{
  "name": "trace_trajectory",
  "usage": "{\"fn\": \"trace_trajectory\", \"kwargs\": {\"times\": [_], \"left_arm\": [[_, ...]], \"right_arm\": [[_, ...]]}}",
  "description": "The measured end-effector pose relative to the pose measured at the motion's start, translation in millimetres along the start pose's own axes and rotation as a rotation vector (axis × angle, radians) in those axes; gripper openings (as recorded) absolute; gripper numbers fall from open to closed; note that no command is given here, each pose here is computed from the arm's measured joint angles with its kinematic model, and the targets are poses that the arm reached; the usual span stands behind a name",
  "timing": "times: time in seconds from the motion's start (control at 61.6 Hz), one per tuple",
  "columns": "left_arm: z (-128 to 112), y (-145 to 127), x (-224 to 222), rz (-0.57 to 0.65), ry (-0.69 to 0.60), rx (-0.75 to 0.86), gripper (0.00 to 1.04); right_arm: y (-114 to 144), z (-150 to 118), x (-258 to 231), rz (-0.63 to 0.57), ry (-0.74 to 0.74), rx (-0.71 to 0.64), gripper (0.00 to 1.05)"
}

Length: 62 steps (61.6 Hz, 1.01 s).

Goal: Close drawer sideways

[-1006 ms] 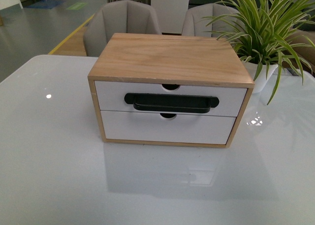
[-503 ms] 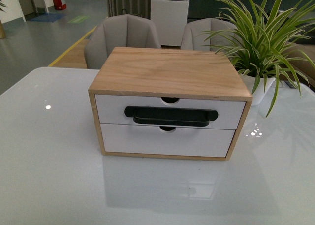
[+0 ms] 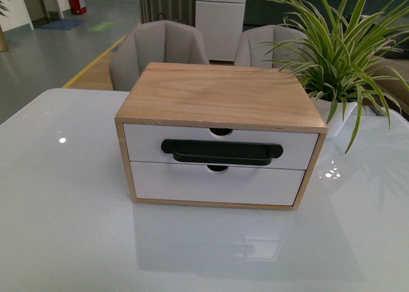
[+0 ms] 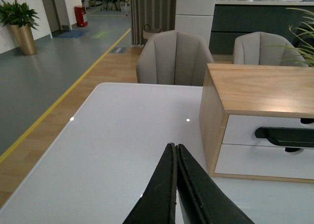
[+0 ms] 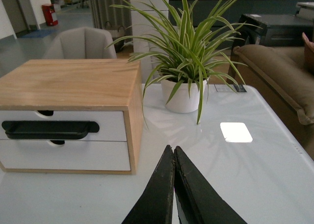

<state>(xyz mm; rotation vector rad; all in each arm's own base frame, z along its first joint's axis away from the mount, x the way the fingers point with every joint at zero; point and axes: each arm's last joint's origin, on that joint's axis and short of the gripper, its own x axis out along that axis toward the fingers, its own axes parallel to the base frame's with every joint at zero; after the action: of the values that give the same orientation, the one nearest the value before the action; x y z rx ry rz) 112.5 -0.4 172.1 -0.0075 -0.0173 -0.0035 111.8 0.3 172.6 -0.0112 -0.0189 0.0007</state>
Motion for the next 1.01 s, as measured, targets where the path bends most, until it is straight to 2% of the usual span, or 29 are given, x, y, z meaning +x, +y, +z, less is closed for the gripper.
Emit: {"fn": "trace_trajectory", "kwargs": {"times": [0.243, 0.308, 0.763, 0.844, 1.006], "left_arm": [[-0.6, 0.0, -5.3, 0.000, 0.002, 0.000, 0.02], [-5.0, 0.1, -11.7, 0.001, 0.035, 0.001, 0.02], [-3.1, 0.0, -15.5, 0.000, 0.006, 0.002, 0.02], [-3.1, 0.0, -15.5, 0.000, 0.006, 0.002, 0.16], [-3.1, 0.0, -15.5, 0.000, 0.006, 0.002, 0.48]], "right_arm": [[0.1, -3.6, -8.5, 0.003, 0.027, 0.000, 0.02], [0.1, -3.9, -13.6, 0.002, 0.018, 0.000, 0.02], [0.1, -3.0, -15.0, 0.002, 0.005, 0.000, 0.02], [0.1, -3.0, -15.0, 0.002, 0.005, 0.000, 0.04], [0.1, -3.0, -15.0, 0.002, 0.005, 0.000, 0.36]]}}
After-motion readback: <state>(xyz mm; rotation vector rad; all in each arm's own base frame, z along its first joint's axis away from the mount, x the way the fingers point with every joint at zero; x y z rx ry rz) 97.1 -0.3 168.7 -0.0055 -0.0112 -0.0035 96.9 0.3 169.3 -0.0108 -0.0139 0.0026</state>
